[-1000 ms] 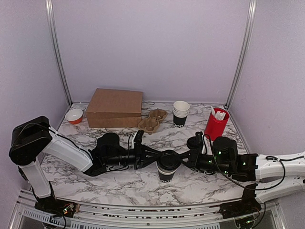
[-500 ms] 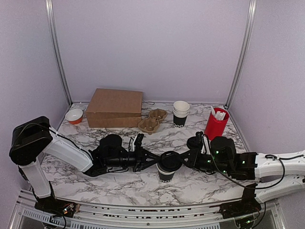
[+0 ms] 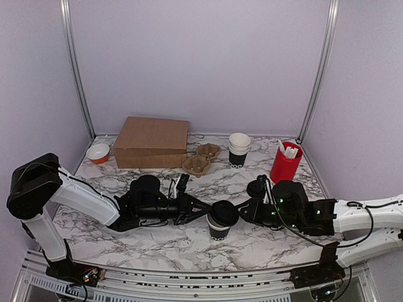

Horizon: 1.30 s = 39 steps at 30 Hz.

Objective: Pack the takeout coffee

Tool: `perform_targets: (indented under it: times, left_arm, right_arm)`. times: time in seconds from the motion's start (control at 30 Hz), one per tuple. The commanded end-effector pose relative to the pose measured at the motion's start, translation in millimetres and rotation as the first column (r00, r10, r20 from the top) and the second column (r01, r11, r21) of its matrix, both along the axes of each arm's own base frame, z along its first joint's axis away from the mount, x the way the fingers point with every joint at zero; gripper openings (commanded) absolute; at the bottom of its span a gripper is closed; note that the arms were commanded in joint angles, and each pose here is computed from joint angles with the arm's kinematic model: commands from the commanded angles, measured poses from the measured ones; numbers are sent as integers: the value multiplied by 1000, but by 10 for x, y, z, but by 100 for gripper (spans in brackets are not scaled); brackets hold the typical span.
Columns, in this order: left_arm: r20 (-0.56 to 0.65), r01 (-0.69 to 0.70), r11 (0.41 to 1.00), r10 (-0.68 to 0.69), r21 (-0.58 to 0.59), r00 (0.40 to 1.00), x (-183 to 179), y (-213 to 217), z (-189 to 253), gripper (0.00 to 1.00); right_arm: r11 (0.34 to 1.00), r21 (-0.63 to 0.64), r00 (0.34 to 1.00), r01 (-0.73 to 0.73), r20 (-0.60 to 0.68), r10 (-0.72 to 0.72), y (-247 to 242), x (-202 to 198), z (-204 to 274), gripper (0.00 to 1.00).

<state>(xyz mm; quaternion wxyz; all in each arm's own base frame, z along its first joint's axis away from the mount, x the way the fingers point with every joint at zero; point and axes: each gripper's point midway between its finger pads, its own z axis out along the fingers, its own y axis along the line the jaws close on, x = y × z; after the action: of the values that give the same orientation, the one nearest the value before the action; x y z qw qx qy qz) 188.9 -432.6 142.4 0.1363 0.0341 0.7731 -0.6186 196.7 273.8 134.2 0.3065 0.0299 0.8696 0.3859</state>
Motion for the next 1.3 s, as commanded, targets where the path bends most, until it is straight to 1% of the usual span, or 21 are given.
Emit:
perform_targets:
  times: [0.0,0.3,0.47,0.7,0.97,1.27]
  left_arm:
    - [52,-10,1000,10,10,999,21,23,135,16]
    - [77,-46,997,41,63,996,64,137,84,22]
    - [86,-45,996,38,78,996,49,175,71,28]
    - [86,-24,995,16,93,996,-5,149,21,39]
    - [86,-14,996,6,93,996,-37,121,22,48]
    - [72,4,994,-11,106,997,-105,61,-10,53]
  right_arm:
    - [1000,-14,1000,8,29,-8,23,70,120,31]
    - [1000,-15,999,-4,41,5,55,72,187,31]
    - [1000,-17,999,-15,51,16,87,62,248,31]
    - [999,-31,998,-26,58,28,152,52,272,31]
    - [998,-68,998,-11,61,15,132,56,252,31]
    - [995,-97,997,-24,70,31,201,11,272,31]
